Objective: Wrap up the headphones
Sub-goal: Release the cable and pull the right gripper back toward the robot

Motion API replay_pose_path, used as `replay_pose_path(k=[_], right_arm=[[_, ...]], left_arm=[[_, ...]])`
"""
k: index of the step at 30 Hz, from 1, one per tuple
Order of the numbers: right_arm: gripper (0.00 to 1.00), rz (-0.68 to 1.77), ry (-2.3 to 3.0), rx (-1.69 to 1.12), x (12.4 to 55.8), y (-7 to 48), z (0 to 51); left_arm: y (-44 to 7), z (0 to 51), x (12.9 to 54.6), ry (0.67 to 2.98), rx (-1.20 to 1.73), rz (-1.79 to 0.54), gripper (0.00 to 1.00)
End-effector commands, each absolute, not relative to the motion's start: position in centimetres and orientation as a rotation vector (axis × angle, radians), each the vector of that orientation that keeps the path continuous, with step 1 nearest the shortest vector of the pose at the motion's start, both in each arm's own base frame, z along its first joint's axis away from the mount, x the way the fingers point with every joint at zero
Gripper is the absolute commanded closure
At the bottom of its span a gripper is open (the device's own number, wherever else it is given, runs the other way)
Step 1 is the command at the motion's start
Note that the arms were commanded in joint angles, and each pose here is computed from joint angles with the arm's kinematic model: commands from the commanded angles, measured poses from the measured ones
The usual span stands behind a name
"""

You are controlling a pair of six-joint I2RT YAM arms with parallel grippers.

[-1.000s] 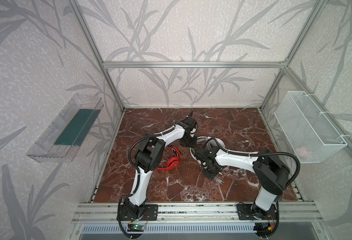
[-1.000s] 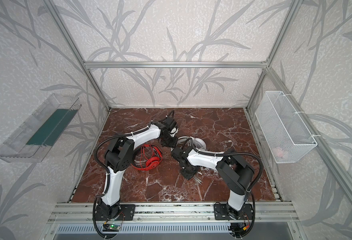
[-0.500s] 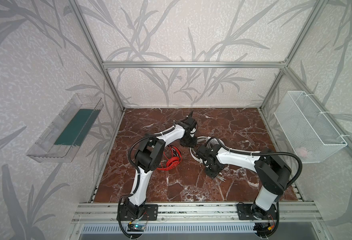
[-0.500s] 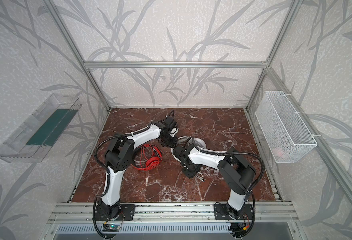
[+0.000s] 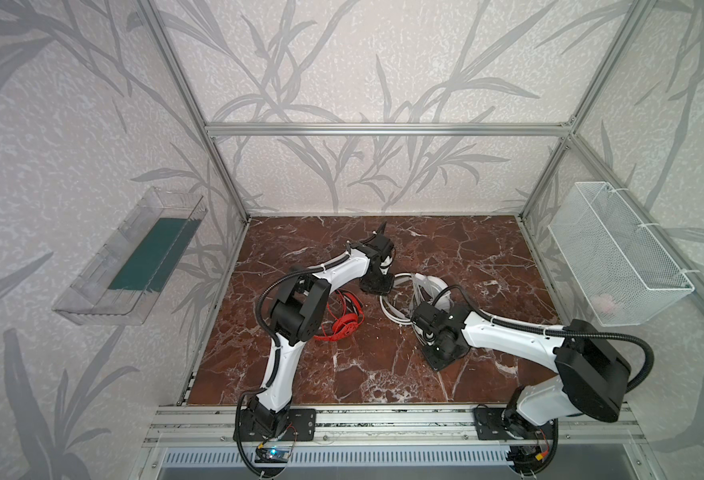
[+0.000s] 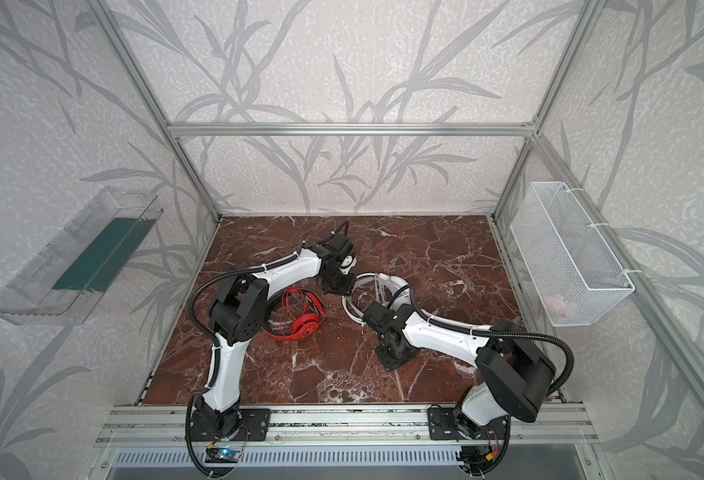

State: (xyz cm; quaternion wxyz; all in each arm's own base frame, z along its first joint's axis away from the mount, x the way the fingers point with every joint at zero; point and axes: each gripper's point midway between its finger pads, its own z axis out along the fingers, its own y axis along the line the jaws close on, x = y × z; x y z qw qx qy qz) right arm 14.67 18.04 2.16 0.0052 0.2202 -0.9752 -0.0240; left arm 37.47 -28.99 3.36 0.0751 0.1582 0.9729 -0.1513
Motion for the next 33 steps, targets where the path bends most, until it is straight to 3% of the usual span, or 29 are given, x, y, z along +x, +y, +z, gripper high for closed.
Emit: replay_pose_path(k=[1, 8, 19, 27, 33], right_arm=[[1.0, -0.076, -3.139, 0.505, 15.6, 17.8, 1.9], [1.0, 0.075, -3.182, 0.465, 17.6, 15.3, 1.2], [1.0, 0.077, -3.297, 0.538, 22.1, 15.5, 1.6], [1.0, -0.117, -3.396, 0.483, 20.8, 15.9, 3.5], [1.0, -0.249, -3.458, 0.263, 18.5, 14.4, 4.5]], left_arm=[[-27.8, 1.3, 35.2, 3.033, 0.517, -0.384, 0.93], [-27.5, 1.1, 34.9, 3.042, 0.543, -0.372, 0.93], [-27.2, 0.7, 34.5, 3.066, 0.582, -0.343, 0.93], [-27.3, 0.6, 34.9, 3.07, 0.563, -0.33, 0.92], [-27.5, 0.2, 34.9, 3.085, 0.547, -0.336, 0.92]])
